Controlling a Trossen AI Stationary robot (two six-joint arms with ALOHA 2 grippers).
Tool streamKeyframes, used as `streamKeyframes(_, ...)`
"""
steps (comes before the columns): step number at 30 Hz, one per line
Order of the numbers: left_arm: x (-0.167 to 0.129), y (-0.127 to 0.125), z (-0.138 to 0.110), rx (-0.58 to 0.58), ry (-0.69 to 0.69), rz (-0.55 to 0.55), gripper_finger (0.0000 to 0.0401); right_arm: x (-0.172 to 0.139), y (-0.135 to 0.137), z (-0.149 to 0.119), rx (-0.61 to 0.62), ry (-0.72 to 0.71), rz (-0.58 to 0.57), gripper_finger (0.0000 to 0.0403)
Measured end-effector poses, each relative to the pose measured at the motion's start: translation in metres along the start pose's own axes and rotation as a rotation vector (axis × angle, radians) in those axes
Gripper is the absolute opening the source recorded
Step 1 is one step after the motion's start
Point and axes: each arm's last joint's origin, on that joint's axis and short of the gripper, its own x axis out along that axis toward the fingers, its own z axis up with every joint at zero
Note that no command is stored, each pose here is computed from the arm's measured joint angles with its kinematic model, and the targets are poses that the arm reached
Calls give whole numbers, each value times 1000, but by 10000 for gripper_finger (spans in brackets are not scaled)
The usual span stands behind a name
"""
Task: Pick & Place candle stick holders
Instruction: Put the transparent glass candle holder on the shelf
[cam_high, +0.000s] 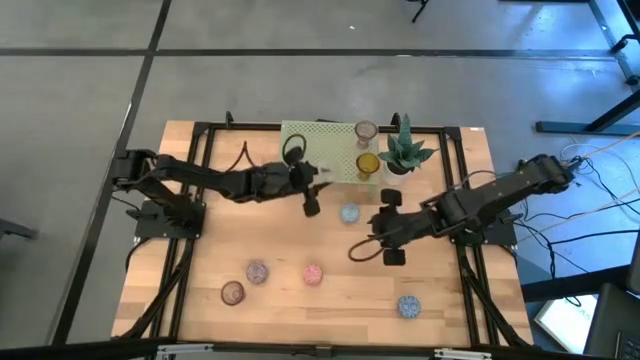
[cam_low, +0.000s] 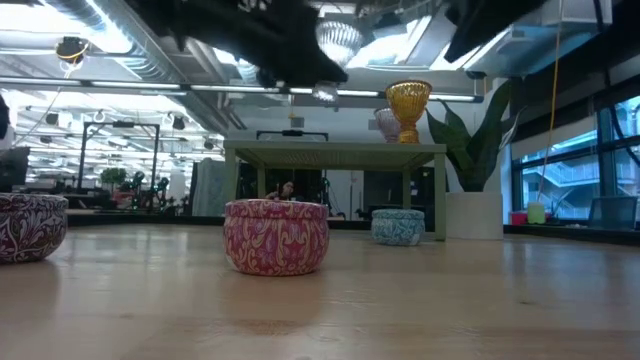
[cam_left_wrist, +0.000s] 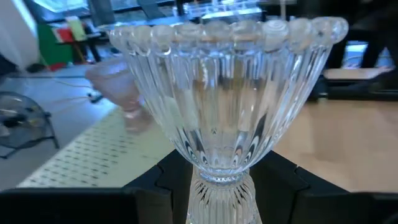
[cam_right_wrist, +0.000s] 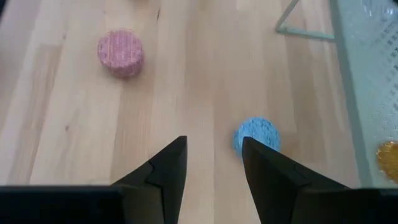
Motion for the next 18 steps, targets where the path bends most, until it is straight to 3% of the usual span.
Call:
streamKeyframes(9,39,44,-22,1,-92,45,132,-9,-20,-66,30,-276,37,159)
streamKeyframes(13,51,60,-28,-15,-183,93,132,-24,-31,-78,73,-372,40,159)
streamKeyframes(18,69,76,-46,-72,-168,96,132,-39,-38,-83,110,-440,53,159)
